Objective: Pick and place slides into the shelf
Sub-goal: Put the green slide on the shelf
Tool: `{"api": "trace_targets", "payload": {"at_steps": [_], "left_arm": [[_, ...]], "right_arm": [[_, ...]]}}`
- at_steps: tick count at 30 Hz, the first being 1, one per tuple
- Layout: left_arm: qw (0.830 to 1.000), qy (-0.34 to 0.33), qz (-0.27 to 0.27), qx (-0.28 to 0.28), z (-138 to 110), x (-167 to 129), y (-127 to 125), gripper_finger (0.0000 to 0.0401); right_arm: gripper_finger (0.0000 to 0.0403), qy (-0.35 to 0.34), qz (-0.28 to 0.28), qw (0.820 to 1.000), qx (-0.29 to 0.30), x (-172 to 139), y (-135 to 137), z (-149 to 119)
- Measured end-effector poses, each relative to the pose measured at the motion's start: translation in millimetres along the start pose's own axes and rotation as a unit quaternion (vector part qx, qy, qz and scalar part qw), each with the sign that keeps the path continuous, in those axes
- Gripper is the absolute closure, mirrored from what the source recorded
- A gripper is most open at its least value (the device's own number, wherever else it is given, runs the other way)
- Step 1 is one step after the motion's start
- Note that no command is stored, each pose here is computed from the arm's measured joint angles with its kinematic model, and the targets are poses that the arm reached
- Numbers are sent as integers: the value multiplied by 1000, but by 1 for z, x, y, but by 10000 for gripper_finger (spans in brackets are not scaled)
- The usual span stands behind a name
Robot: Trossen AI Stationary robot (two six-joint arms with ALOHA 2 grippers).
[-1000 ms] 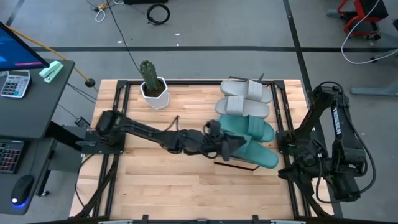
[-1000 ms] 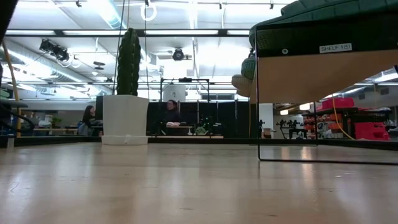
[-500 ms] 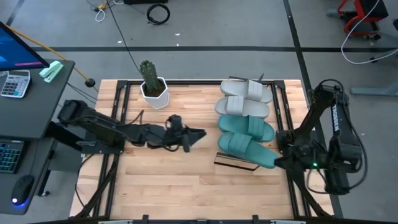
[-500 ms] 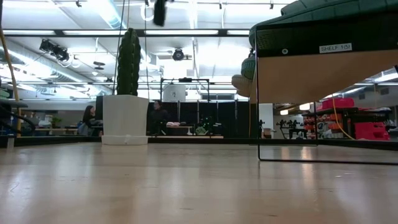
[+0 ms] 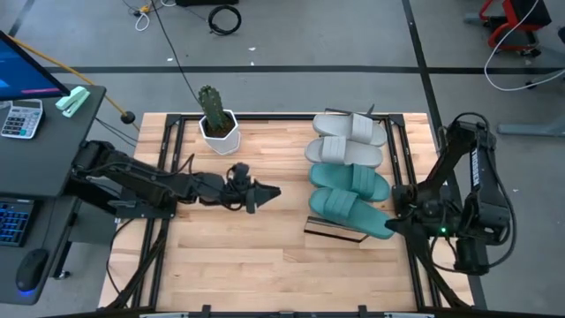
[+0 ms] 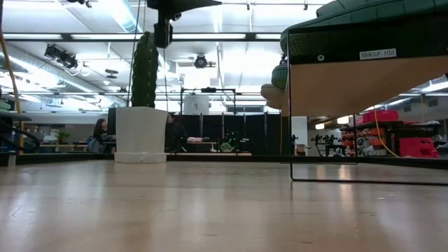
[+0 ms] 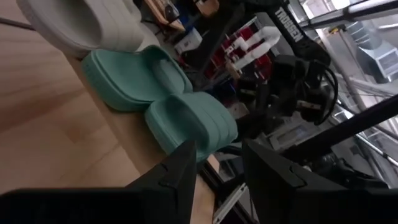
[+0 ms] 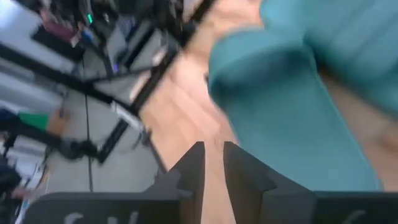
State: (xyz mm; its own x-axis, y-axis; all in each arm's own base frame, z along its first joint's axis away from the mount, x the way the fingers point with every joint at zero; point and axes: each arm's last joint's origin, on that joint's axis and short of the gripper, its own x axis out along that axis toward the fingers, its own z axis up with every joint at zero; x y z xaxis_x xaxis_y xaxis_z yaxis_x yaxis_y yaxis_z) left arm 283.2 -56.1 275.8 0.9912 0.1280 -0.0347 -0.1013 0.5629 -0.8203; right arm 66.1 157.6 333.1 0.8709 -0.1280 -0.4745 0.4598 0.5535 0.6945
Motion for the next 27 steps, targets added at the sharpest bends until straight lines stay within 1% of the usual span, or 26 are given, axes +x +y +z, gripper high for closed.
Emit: {"api": "trace_targets", "payload": {"at_steps": [3, 5, 7, 9, 10, 12, 17, 19, 21, 24, 27], "left_arm": [[1000, 11, -8, 7, 2, 1, 1, 267], [1000, 17, -12, 8, 3, 2, 2, 267], [999, 25, -18, 9, 4, 2, 2, 267], [999, 31, -22, 13, 4, 2, 3, 267], [999, 32, -23, 13, 4, 3, 3, 268], [999, 35, -25, 14, 6, 3, 4, 268], [999, 40, -29, 21, 8, 4, 5, 267], [998, 42, -30, 22, 9, 5, 6, 267], [998, 43, -31, 22, 9, 5, 6, 266], [998, 46, -33, 26, 9, 5, 6, 266], [998, 51, -37, 26, 8, 5, 5, 266]], "right_arm": [[345, -49, 5, 999, -6, 7, 2, 5], [354, -103, 20, 994, -12, 12, 3, 12], [362, -177, 58, 983, -9, 17, 7, 19], [368, -234, 81, 969, -4, 21, 11, 26], [371, -248, 80, 965, -1, 23, 12, 28], [375, -256, 68, 964, 13, 28, 12, 33], [395, -200, 25, 978, 59, 24, 4, 47], [398, -161, 8, 985, 66, 20, 1, 49], [398, -106, -29, 991, 71, 18, -5, 50], [397, -37, -79, 993, 74, 14, -12, 51], [398, 20, -92, 993, 73, 6, -17, 51]]}}
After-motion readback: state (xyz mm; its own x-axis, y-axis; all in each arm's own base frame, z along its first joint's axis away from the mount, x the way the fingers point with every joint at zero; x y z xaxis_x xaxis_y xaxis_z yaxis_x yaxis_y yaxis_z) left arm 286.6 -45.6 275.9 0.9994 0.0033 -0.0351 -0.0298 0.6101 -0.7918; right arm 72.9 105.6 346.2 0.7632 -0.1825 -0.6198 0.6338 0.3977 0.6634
